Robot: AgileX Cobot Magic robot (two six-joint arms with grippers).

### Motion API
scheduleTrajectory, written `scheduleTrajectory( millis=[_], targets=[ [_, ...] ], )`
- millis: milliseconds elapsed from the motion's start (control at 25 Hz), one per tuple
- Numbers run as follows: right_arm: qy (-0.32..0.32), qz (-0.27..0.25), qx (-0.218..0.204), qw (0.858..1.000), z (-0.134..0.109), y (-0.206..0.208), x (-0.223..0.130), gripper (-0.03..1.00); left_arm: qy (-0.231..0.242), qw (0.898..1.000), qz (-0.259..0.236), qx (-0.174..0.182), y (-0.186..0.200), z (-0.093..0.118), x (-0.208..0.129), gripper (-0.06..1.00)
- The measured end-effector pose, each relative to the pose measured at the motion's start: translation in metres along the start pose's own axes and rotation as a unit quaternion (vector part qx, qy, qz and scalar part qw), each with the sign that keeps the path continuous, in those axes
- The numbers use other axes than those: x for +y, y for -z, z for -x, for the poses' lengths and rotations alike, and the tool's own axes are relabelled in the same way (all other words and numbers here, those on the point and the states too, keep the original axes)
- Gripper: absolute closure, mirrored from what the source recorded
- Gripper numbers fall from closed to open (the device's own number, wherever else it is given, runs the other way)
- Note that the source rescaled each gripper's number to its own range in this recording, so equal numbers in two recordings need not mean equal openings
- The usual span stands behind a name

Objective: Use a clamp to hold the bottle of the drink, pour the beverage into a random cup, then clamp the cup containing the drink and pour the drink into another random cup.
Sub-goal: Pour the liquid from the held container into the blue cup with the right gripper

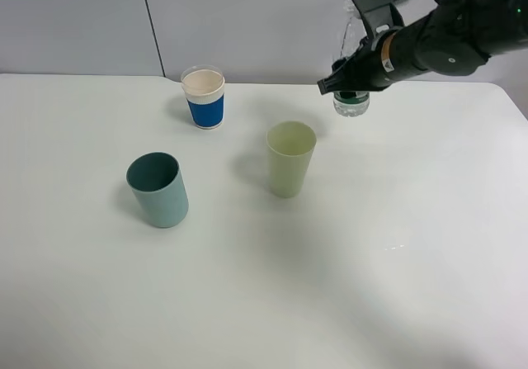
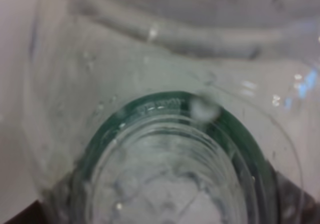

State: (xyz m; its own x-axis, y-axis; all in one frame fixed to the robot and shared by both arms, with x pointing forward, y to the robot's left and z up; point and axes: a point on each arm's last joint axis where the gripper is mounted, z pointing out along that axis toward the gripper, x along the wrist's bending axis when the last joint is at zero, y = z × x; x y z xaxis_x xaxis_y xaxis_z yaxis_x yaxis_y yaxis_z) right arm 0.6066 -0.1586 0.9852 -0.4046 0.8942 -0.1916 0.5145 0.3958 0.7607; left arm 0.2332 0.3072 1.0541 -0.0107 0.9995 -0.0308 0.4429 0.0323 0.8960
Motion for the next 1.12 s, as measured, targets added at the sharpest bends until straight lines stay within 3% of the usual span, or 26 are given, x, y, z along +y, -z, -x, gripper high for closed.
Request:
scheduleTrajectory(
  millis=[360,760,1120],
  targets=[
    [0.048,0.051,-0.033,0.997,-0.026,0.005,0.059,0.97,0.0,1.0,0.0,0.0,0.0,0.0,0.0,0.11],
    [0.075,0.014,-0.072,0.994,-0.056,-0.037,0.07,0.97,0.0,1.0,0.0,0.0,0.0,0.0,0.0,0.11],
    [0.154,-0.007,-0.103,0.983,-0.08,-0.067,0.08,0.97,0.0,1.0,0.0,0.0,0.0,0.0,0.0,0.11]
  ],
)
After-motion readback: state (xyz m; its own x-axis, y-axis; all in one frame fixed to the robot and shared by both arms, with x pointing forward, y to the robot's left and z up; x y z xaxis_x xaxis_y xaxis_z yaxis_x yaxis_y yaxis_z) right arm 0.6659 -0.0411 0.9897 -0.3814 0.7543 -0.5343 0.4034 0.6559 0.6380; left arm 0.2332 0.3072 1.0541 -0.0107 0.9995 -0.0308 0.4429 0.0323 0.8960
